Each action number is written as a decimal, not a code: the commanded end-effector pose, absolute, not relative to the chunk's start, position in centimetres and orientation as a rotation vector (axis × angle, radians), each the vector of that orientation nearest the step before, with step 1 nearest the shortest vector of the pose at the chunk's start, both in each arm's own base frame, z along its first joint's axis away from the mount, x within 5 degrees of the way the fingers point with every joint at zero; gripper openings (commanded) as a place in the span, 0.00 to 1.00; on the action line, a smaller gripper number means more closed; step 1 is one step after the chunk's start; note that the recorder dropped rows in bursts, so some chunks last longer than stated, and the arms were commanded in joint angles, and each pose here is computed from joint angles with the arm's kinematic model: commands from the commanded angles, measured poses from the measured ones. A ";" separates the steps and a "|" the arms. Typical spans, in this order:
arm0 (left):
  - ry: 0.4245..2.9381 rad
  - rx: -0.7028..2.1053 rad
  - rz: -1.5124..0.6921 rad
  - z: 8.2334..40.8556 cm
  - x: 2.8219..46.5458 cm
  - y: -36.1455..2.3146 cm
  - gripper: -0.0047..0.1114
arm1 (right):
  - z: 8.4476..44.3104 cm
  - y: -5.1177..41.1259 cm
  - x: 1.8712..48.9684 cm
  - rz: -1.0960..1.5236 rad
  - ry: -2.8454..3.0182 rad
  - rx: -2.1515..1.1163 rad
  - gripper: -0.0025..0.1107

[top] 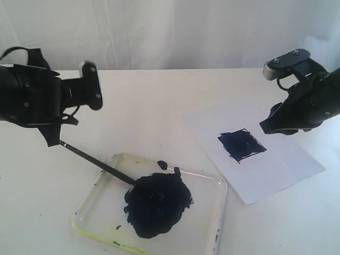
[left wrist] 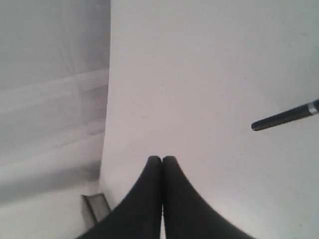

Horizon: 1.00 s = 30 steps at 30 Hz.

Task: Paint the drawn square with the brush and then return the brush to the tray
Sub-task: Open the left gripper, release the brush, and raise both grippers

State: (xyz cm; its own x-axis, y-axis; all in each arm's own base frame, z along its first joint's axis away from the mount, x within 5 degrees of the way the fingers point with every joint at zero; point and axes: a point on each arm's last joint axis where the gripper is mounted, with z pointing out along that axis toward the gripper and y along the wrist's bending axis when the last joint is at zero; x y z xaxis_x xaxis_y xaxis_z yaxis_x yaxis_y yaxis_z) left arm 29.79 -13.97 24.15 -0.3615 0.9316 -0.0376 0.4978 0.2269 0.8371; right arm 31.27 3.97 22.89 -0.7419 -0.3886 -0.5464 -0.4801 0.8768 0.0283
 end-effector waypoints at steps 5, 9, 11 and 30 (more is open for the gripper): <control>2.368 0.693 0.755 24.7 29.4 -9.4 0.04 | 24.3 4.3 30.7 0.381 2.639 -0.391 0.02; 2.554 0.494 0.583 24.0 29.4 -7.1 0.04 | 24.7 4.0 30.9 0.365 2.681 -0.277 0.02; 2.628 0.385 0.431 23.8 29.5 -6.1 0.04 | 24.9 3.8 30.9 0.338 2.705 -0.249 0.02; 2.863 0.123 -0.041 26.4 28.5 0.6 0.04 | 23.9 -1.4 31.5 0.120 2.943 -0.037 0.02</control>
State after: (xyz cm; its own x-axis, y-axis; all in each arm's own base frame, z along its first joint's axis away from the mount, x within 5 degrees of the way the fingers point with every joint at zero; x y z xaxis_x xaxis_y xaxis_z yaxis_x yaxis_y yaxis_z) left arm 29.23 0.28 25.56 -0.9572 0.0632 -0.2824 0.0794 0.9958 -0.0461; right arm 31.75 -1.18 23.01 -0.9821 -0.0192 -0.1873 -0.0360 0.9956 0.0867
